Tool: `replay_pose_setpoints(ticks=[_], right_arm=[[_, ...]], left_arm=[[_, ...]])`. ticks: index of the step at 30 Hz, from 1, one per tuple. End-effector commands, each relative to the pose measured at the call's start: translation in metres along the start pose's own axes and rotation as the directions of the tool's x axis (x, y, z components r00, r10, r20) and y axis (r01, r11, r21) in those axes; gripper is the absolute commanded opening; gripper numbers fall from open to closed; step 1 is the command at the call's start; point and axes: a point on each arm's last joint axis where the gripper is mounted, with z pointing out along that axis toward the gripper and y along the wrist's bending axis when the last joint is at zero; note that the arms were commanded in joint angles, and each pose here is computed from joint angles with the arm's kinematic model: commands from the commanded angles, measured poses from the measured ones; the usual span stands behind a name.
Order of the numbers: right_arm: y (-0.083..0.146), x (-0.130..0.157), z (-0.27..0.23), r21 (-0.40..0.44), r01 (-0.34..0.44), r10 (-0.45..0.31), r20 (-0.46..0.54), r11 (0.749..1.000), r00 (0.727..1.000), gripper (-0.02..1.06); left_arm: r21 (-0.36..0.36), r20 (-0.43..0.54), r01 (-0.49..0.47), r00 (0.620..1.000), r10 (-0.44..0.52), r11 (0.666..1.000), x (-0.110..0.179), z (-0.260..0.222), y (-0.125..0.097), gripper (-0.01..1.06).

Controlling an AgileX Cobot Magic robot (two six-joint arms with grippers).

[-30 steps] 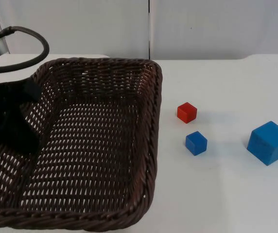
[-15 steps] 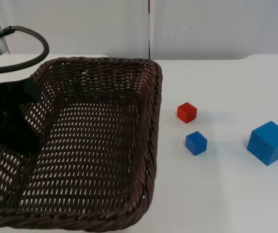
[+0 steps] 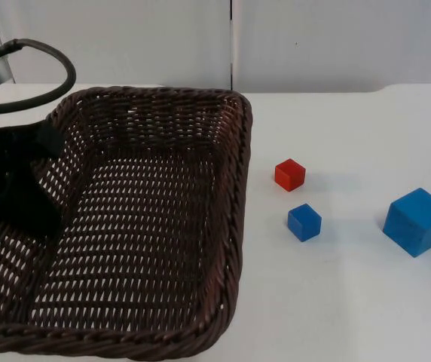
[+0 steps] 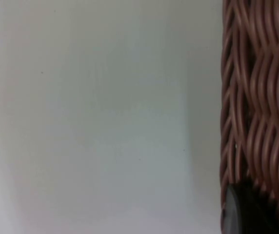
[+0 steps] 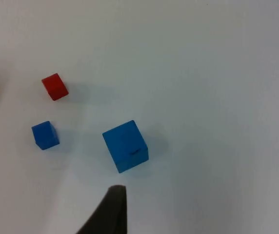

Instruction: Pick up the basket with the left hand and place the largest block into the basket with the right hand.

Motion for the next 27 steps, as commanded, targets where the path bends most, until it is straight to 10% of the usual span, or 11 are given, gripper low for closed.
replay_pose_setpoints(ticks=[1, 27], right_arm=[[-0.001, -0.016, 0.011, 0.000, -0.011, 0.011, -0.011, 1.000, 1.000, 1.05], [0.005, -0.046, 0.118, -0.102, 0.039, -0.065, -0.266, 0.994, 0.962, 1.05]], left_arm=[[0.025, 0.014, 0.013, 1.000, -0.013, 1.000, 0.000, -0.002, -0.004, 0.00], [0.019, 0.035, 0.011, 0.999, -0.011, 1.000, -0.002, -0.002, -0.004, 0.00]])
